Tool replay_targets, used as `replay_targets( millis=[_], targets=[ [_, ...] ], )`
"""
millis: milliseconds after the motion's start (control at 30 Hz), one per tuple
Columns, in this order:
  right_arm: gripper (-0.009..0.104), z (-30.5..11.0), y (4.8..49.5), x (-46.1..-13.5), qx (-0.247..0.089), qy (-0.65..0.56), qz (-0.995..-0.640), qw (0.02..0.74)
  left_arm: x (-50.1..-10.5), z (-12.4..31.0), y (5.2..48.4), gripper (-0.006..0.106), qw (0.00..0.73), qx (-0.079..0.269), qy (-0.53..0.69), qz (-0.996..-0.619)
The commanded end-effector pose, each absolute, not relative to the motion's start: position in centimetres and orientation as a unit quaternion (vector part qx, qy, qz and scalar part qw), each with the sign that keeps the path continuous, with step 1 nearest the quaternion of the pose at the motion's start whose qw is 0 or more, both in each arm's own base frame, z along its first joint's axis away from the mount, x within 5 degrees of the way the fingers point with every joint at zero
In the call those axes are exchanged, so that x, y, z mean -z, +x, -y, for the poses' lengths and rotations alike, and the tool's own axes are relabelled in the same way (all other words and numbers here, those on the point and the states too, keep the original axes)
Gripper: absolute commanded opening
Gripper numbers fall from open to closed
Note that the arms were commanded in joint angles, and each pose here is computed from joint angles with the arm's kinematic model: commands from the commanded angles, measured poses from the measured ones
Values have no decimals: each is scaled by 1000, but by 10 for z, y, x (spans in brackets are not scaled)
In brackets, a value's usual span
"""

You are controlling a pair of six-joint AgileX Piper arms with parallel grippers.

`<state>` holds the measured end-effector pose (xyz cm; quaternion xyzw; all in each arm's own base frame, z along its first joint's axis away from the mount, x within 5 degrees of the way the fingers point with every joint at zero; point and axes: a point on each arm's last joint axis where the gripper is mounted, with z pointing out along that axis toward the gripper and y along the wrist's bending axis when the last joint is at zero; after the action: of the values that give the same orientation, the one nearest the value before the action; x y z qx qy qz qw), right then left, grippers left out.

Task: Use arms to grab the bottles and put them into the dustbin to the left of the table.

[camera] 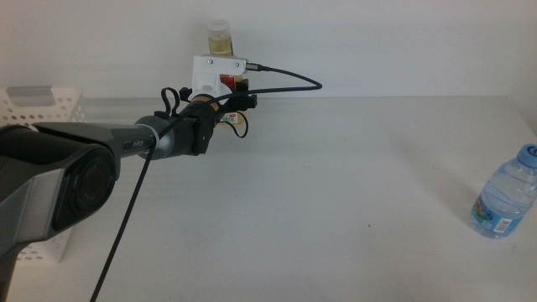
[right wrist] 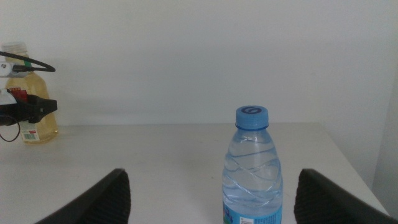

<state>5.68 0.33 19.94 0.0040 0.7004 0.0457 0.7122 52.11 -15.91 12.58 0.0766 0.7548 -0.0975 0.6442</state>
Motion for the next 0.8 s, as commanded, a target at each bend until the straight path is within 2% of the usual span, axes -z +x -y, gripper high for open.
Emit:
replay_targets(
  millis=[0, 33, 133, 400, 767],
  targets=[
    [74, -3, 54, -211, -40, 1, -660, 750, -184, 161, 522, 29, 700, 117, 54, -703],
    [74, -3, 54, -211, -40, 1, -660, 750, -186, 164, 521, 17, 695, 116, 58, -707],
    [74, -3, 54, -211, -40, 1, -660, 750, -191, 168, 518, -5, 692, 102, 80, -711],
    [74, -3, 54, -211, -40, 1, -660, 750, -219, 166, 509, -1, 652, 101, 83, -747],
    [74, -3, 54, -211, -40, 1, -660, 750, -256, 143, 443, 1, 650, 96, 82, -750]
  ],
)
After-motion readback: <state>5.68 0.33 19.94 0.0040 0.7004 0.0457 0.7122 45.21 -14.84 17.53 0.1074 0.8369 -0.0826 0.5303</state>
